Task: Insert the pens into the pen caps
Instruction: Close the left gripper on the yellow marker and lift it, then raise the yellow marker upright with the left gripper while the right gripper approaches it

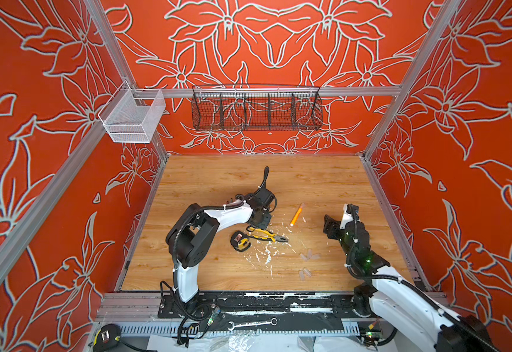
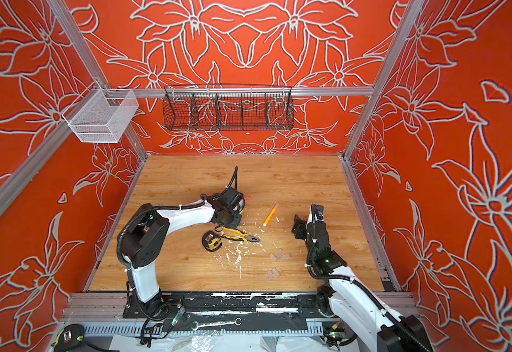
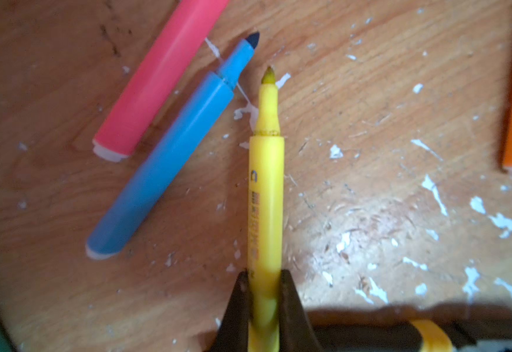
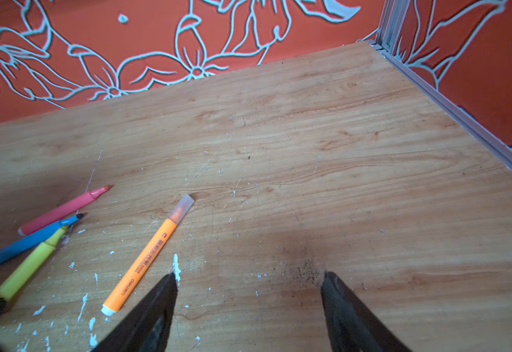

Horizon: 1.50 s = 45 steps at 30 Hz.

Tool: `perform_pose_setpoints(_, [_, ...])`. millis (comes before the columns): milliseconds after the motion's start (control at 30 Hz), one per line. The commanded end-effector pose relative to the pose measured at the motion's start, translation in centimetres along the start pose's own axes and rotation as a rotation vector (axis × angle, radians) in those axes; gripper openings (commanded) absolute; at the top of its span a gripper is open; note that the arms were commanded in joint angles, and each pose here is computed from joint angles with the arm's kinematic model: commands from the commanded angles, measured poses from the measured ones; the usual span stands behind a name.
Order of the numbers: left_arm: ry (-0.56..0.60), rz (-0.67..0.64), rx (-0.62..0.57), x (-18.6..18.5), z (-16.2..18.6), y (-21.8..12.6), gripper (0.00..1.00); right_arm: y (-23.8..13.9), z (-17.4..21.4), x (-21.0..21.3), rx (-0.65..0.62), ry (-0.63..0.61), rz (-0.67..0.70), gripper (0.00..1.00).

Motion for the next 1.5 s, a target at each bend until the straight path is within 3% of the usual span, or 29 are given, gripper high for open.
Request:
perform_pose_setpoints(0, [0.028,0.108,-0.061,0.6,-0.5,-1.2,0.0,0.1,-1.5,0.1,-0.008,0.026,0.048,0.75])
perform_pose_setpoints(233, [0.052,0.101,-0.082,1.5,-1.1,-2.0,0.0,-0.7,-1.2,-0.3,0.01,0.05,0.067,0.74])
perform_pose_setpoints(367, [0.022,0.121,-0.173,1.3,-2.6,-3.8,0.0,-1.8,-1.0,-0.9,-0.056,0.078,0.051,0.76])
perform_pose_setpoints(467, [0.008,0.246,-0.202,0.0,-3.9,-5.0,0.0,-2.2,-1.0,-1.1,-0.073,0.089,0.046,0.77])
perform_pose_setpoints(567, [0.02,0.161,-0.218,-1.1,-3.2,-7.1,0.0,-2.9,-1.6,-0.5,-0.011,0.132,0.001,0.75])
perform_pose_setpoints(767, [0.068,0.294,-0.347,-3.5,-1.5,-11.6,0.0,-5.0,-5.3,3.3,0.035,0.288,-0.328,0.72])
perform_pose_setpoints(1000, [0.166,0.272,-0.44,-3.8,-4.4,-15.1,0.0,-4.8,-8.0,9.9,0.045,0.347,-0.621,0.73])
perform_pose_setpoints(1167, [0.156,0.139,-0.499,-2.4,-4.1,-16.8,0.0,-3.4,-9.6,13.2,0.058,0.379,-0.712,0.72])
perform_pose_setpoints(1333, [0.158,0.166,-0.593,-2.6,-3.7,-17.8,0.0,-2.8,-10.4,15.3,0.048,0.4,-0.832,0.73])
perform_pose_setpoints(1467, [0.181,0.194,-0.598,-3.2,-4.2,-18.2,0.0,-2.2,-10.3,16.6,0.082,0.404,-0.901,0.73])
Point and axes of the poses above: each gripper's point midway between its finger pads, its own y axis out along the fingers, its own x axis along the line the jaws close on, z = x × y, the point moved 9 cm from there along -y, back along the fingers, and after that the axes turned 1 degree about y, right-handed, at the moved point
